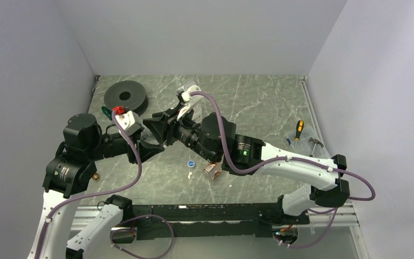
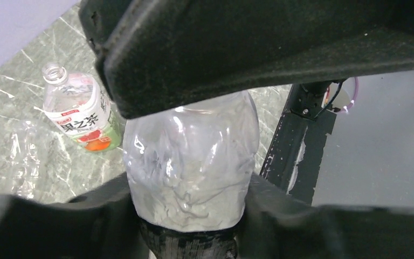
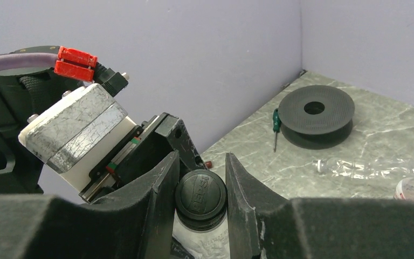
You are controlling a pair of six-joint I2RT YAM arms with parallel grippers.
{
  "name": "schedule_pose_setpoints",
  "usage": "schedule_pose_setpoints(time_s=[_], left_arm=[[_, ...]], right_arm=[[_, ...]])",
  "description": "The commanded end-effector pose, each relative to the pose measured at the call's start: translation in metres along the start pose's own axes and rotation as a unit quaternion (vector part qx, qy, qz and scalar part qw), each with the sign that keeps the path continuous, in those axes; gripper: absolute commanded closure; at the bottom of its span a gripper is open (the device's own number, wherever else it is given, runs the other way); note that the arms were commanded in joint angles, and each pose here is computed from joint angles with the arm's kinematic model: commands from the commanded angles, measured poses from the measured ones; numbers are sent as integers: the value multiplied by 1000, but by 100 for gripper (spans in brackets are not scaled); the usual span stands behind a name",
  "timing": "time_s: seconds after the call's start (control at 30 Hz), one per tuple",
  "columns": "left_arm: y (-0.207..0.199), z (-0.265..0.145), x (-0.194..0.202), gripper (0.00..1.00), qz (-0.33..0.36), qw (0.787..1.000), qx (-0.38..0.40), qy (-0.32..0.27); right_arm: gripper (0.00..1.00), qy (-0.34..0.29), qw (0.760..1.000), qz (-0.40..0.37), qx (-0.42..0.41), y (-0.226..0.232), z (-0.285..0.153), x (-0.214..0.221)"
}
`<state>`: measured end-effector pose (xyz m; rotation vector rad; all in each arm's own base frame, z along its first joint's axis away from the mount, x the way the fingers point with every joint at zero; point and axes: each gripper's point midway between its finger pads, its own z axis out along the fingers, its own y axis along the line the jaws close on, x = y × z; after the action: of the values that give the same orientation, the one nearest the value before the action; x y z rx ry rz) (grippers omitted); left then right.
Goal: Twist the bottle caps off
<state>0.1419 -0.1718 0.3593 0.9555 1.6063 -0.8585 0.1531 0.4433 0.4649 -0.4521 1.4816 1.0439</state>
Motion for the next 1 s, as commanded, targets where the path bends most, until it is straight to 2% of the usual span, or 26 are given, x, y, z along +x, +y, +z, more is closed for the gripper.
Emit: schedule_pose_setpoints(time_s=[0.0, 0.1, 0.23, 0.33, 0.5, 0.6, 0.73, 0.77, 0.83, 0.87, 0.93, 0.97], left_arm=[[7, -4, -16, 66, 34, 999, -26, -22], [-2, -5, -18, 71, 33, 999, -3, -24], [-38, -10, -29, 73, 24, 995, 90, -34], [-68, -19, -37, 69, 8, 983, 177, -38], [-92, -31, -51, 68, -7, 969, 243, -48], [-94, -32, -52, 68, -5, 968, 246, -49], [-93, -32, -48, 69, 1, 969, 241, -46], [-92, -31, -47, 69, 2, 970, 238, -45], [-87, -29, -45, 69, 7, 973, 225, -44], [-83, -27, -43, 68, 12, 976, 211, -42], [-71, -23, -38, 68, 22, 984, 175, -37], [-63, -20, -35, 68, 27, 987, 154, -33]], right_arm=[[100, -36, 999, 6, 22, 2, -1, -27], [100, -38, 999, 1, 0, 8, -3, -29], [100, -56, 993, -6, -108, 36, -21, -42], [100, -73, 970, -9, -233, 61, -46, -53], [100, -73, 919, -27, -387, 81, -80, -58], [100, -54, 902, -47, -427, 86, -85, -53], [97, -32, 902, -69, -424, 85, -80, -45], [87, -29, 906, -73, -416, 82, -77, -44], [46, -32, 924, -71, -373, 70, -67, -47], [29, -39, 937, -67, -340, 61, -61, -51], [3, -66, 969, -43, -232, 29, -45, -65], [1, -79, 977, -33, -193, 16, -43, -72]])
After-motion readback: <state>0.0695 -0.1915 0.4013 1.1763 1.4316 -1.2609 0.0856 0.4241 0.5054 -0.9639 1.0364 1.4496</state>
